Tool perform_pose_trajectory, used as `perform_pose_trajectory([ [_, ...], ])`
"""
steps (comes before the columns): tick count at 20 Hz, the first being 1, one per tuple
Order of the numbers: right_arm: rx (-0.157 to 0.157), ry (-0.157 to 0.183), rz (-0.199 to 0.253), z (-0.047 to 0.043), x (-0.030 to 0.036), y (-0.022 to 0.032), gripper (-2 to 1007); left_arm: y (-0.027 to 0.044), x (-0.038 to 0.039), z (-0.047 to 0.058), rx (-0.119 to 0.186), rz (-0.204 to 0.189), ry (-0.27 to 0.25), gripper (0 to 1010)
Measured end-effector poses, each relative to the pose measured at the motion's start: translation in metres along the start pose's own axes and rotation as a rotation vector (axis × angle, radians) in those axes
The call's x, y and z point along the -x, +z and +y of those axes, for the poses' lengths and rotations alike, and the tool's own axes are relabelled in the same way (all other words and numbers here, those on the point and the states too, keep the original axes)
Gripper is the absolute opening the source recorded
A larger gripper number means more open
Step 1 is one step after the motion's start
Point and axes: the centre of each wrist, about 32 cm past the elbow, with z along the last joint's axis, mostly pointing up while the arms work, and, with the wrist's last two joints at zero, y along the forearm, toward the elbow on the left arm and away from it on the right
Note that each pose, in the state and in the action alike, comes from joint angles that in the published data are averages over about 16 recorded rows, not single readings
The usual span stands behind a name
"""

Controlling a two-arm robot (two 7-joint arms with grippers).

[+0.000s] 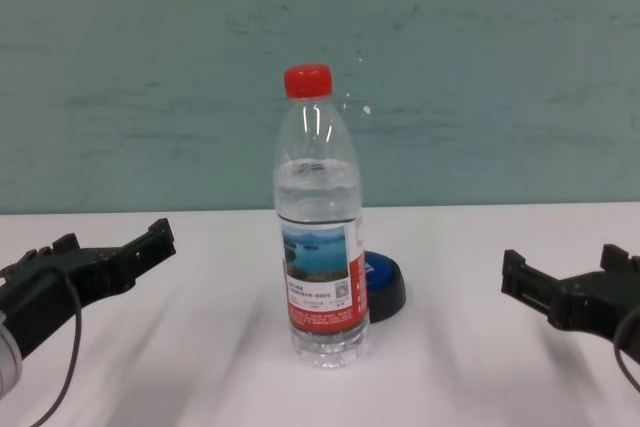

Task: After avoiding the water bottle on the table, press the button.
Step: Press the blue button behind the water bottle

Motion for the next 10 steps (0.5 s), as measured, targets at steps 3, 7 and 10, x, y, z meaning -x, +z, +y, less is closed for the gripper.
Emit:
perform_pose_trajectory([
  [3,0.000,0.000,0.000,0.0000,0.0000,0.0000,1004,0.0000,0.0000,0.0000,0.000,0.000,0.000,1010],
  [7,0.000,0.000,0.000,0.0000,0.0000,0.0000,1004,0.0000,0.0000,0.0000,0.000,0.000,0.000,1010],
  [10,0.000,0.000,0.000,0.0000,0.0000,0.0000,1004,0.0000,0.0000,0.0000,0.000,0.000,0.000,1010],
])
